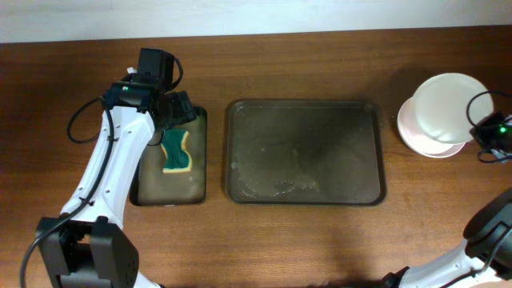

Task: Clean dirty plates on tray and stack at the side
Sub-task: 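Carry the cream plate right and stack it on the pink plate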

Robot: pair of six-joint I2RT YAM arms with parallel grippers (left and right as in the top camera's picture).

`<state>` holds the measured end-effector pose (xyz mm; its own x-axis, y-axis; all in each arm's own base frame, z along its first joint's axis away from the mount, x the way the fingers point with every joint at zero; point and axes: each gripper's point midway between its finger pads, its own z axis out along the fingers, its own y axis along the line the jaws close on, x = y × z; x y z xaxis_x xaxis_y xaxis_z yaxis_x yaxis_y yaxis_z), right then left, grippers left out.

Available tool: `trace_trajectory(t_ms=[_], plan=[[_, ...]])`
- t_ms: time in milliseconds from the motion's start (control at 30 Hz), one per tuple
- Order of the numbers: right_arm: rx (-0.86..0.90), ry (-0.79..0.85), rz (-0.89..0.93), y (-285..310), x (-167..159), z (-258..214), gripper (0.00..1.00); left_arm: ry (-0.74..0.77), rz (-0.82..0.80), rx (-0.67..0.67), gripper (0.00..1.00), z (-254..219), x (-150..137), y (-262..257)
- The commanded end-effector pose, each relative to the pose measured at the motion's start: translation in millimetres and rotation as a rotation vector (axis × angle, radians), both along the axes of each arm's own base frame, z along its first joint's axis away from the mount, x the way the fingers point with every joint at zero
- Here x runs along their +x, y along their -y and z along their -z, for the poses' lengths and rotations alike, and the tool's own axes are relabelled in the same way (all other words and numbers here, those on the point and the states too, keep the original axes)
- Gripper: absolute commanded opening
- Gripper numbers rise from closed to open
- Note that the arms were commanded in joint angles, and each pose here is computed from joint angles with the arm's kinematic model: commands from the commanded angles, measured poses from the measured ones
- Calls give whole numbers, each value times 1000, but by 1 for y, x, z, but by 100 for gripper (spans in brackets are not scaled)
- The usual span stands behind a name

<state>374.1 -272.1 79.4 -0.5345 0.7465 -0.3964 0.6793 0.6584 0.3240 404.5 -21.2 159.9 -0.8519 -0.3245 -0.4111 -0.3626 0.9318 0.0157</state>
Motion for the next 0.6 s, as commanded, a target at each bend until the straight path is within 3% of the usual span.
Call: trace_trajectory(t_ms=[0,33,100,233,300,333,433,567], plan=[[-22,-63,18,-2,-2,18,9,10,-4,7,99,-4,1,-2],[-19,-61,11,-4,0,19,13,9,-4,7,99,-4,1,-2],[-18,-62,8,-5,1,19,31,9,-4,7,99,-4,1,-2],[-8,-74,6,-8,-2,19,33,9,-4,7,99,-4,1,-2],[-1,-82,8,-10,-5,17,41,9,-4,7,99,-4,1,-2],[-1,-83,11,-11,-8,11,53,9,-4,7,99,-4,1,-2],[-18,-61,25,-13,-20,-20,72,9,-4,7,99,-4,1,-2],[-39,-13,84,-25,-44,-78,83,9,-4,7,100,-4,1,-2]])
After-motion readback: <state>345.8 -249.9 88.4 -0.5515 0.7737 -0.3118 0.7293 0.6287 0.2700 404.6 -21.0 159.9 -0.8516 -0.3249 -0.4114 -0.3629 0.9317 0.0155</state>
